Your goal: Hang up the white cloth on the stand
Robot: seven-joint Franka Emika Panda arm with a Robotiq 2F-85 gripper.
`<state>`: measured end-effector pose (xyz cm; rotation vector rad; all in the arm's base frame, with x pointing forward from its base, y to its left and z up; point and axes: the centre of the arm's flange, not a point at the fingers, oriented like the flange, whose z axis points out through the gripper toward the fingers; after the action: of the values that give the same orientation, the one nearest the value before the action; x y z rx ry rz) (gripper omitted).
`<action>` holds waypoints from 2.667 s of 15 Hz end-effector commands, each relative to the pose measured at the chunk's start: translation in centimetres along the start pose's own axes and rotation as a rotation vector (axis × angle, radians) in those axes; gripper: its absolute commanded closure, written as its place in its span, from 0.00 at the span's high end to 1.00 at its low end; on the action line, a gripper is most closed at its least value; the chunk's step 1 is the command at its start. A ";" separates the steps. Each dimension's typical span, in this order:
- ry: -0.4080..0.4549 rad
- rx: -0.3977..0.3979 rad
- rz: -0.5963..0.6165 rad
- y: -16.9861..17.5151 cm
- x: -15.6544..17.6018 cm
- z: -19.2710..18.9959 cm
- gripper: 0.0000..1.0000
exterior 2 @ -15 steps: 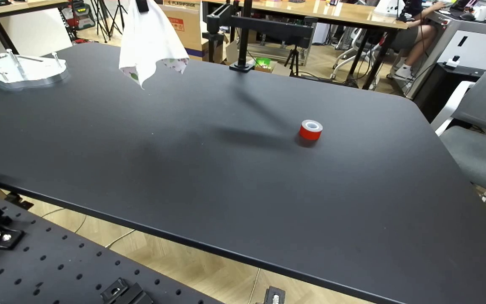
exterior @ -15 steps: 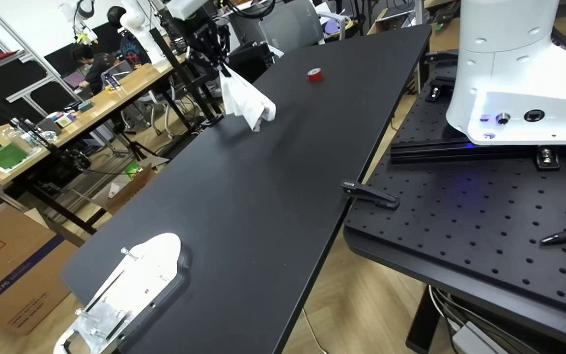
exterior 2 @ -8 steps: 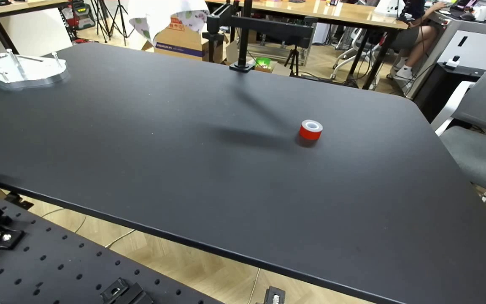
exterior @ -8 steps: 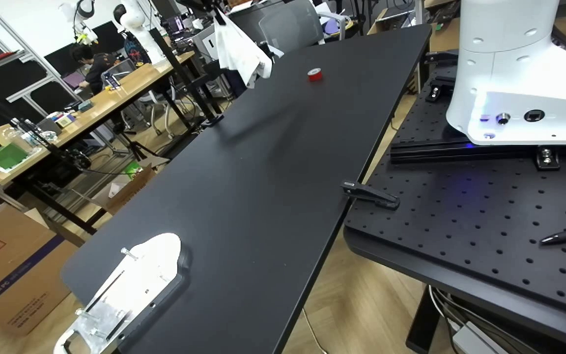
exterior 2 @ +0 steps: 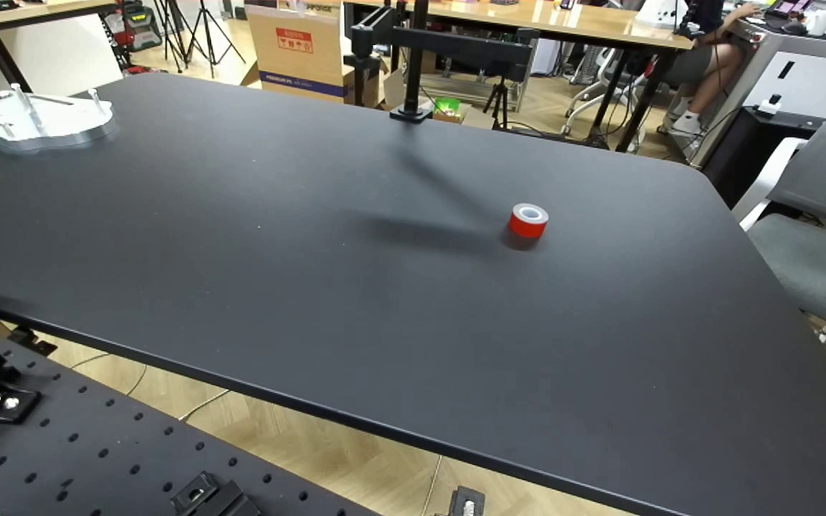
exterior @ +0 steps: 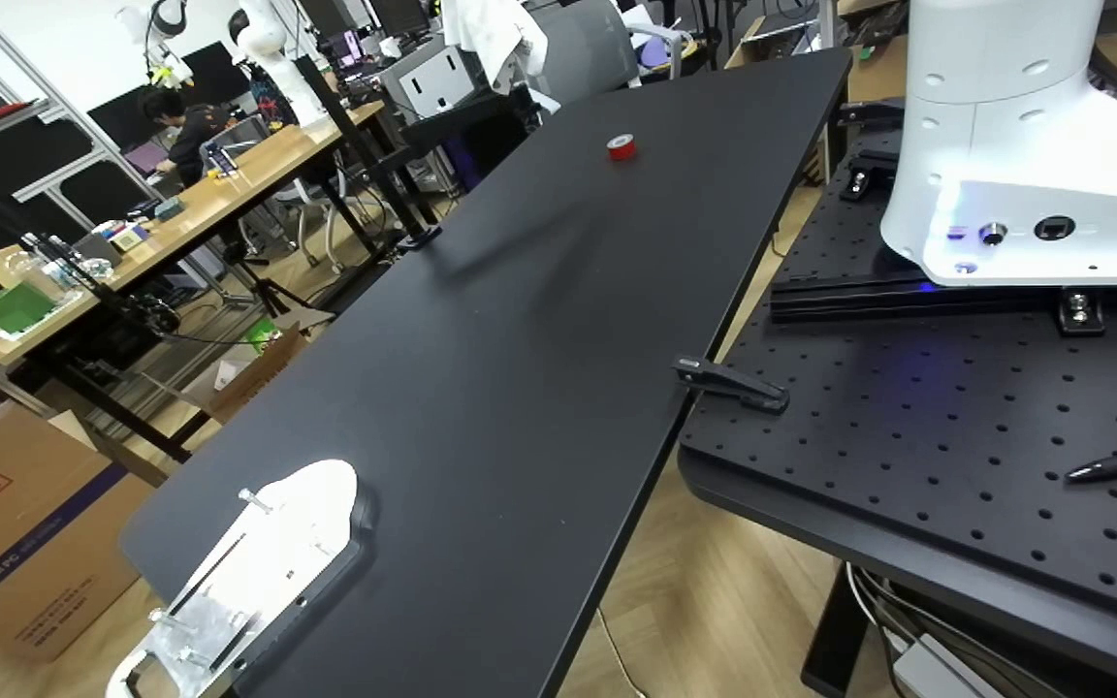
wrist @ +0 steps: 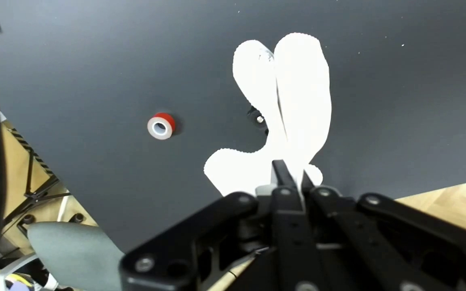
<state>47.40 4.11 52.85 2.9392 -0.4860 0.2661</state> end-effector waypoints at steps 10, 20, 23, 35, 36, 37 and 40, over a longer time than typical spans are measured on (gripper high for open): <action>-0.054 0.007 0.060 1.3 2.6 6.9 0.01; -0.133 0.018 0.020 -0.3 4.2 12.7 0.01; -0.153 0.018 -0.005 -1.1 4.3 13.6 0.01; -0.159 0.020 -0.045 -2.1 4.5 13.2 0.68; -0.150 0.020 -0.046 -2.1 4.6 12.7 0.76; -0.138 0.019 -0.047 -2.1 4.7 12.2 0.82; -0.102 0.016 -0.059 -2.5 4.5 10.2 0.99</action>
<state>54.26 2.58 40.88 3.0025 -0.4284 0.0794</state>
